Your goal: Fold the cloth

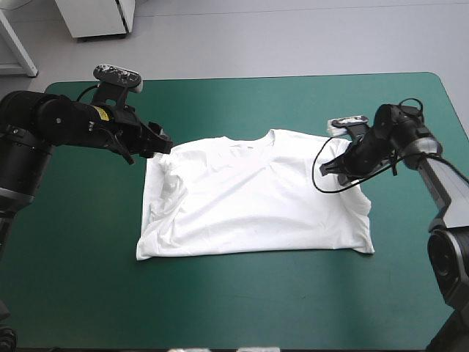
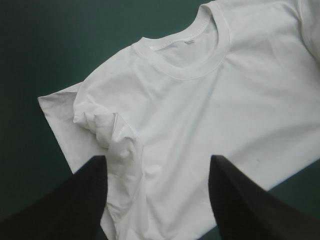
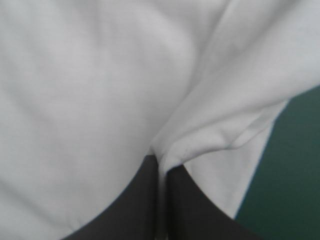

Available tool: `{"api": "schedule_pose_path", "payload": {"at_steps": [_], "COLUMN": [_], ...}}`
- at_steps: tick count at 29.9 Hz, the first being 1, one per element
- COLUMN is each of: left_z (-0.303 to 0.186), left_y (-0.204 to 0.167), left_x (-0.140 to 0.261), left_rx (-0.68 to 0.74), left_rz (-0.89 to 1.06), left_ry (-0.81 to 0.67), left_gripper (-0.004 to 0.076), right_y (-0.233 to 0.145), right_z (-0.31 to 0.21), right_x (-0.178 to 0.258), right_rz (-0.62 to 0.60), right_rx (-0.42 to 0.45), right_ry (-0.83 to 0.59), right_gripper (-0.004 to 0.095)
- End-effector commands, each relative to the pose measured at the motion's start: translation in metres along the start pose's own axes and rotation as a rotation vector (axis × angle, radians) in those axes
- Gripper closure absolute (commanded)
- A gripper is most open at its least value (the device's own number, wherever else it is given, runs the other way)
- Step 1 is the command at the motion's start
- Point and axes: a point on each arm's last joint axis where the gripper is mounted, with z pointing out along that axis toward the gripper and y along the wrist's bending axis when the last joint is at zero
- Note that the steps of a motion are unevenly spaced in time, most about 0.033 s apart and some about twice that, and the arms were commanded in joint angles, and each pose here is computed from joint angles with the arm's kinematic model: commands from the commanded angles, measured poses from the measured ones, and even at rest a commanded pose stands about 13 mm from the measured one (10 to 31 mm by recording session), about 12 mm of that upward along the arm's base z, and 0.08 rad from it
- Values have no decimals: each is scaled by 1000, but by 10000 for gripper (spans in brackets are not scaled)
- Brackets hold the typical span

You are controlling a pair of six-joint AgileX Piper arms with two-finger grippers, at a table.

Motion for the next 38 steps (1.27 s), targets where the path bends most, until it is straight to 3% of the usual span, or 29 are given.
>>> {"api": "schedule_pose_path", "payload": {"at_steps": [1, 9, 15, 23, 29, 33, 38], "left_z": [-22, -26, -34, -47, -65, -77, -62], "left_y": [-7, -8, -9, -8, -4, -3, -1], "left_x": [-3, -2, 1, 6, 14, 28, 69], "left_rx": [21, 20, 12, -27, -113, -161, -169], "left_rz": [5, 22, 32, 47, 64, 45, 26], "left_ry": [-79, -88, -100, -107, -121, -130, -23], "left_gripper": [283, 283, 283, 283, 283, 283, 283], "right_y": [23, 23, 26, 33, 31, 28, 23], "right_z": [-5, 45, 29, -6, -40, -78, -116], "right_x": [-10, -14, -19, -31, -21, -8, 31], "right_rz": [-80, -76, -133, -156, -165, -141, -106], "right_rx": [0, -30, -31, -48, 54, 106, 154], "right_ry": [-55, 58, 47, 2, -28, -106, -173], "right_gripper": [921, 921, 908, 663, 533, 524, 524]}}
